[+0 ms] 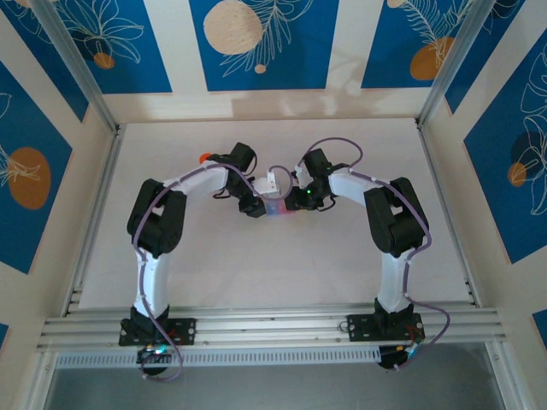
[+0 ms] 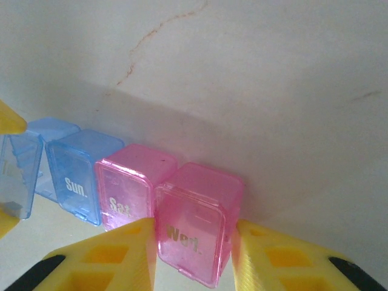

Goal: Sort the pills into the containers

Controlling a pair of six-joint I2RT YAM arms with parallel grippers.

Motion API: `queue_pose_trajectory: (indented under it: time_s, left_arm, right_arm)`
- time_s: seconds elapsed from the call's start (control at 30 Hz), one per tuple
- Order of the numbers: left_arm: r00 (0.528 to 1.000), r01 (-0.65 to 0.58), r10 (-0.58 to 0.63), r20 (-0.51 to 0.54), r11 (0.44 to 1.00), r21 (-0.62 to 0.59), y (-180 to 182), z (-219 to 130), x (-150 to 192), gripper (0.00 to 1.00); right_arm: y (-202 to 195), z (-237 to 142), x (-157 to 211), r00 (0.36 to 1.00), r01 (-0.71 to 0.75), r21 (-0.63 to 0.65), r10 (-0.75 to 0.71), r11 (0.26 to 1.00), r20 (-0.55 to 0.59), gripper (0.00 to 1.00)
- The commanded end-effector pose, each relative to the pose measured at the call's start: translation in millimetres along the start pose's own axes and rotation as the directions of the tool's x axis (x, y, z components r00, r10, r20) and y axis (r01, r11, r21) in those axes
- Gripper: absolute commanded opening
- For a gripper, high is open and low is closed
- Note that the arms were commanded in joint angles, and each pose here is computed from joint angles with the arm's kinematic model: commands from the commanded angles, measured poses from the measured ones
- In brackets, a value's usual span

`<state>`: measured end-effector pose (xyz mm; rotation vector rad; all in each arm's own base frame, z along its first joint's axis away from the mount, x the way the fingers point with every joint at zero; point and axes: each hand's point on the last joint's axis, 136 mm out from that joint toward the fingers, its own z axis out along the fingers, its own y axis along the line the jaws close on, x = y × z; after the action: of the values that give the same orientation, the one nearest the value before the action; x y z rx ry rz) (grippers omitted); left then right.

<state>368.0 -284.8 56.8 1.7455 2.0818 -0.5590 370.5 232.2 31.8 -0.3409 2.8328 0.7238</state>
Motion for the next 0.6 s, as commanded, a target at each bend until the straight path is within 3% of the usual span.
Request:
queue_pose_trajectory:
  time_s: [0.0,0.27,0.57]
  left_arm:
    - [0.997,0.031,-0.026,0.07,0.997,-0.073,17,-18,-16,0.46]
    - [0.994,0.038,-0.022,0.107,0.989,-0.146,28,-28,-26,0.49]
    - [0.997,0.053,-0.035,0.074,0.966,-0.252,50,-25,-17,0.49]
  right_arm:
    - [-20,8,15,0.998,-0.011,0.082,0.016,0.997,-0.063,0.35]
    - [-16,3,12,0.998,-0.029,0.056,0.032,0.998,-0.058,0.35]
    - [-14,-2,9,0.997,-0.049,0.031,0.051,0.998,-0.05,0.35]
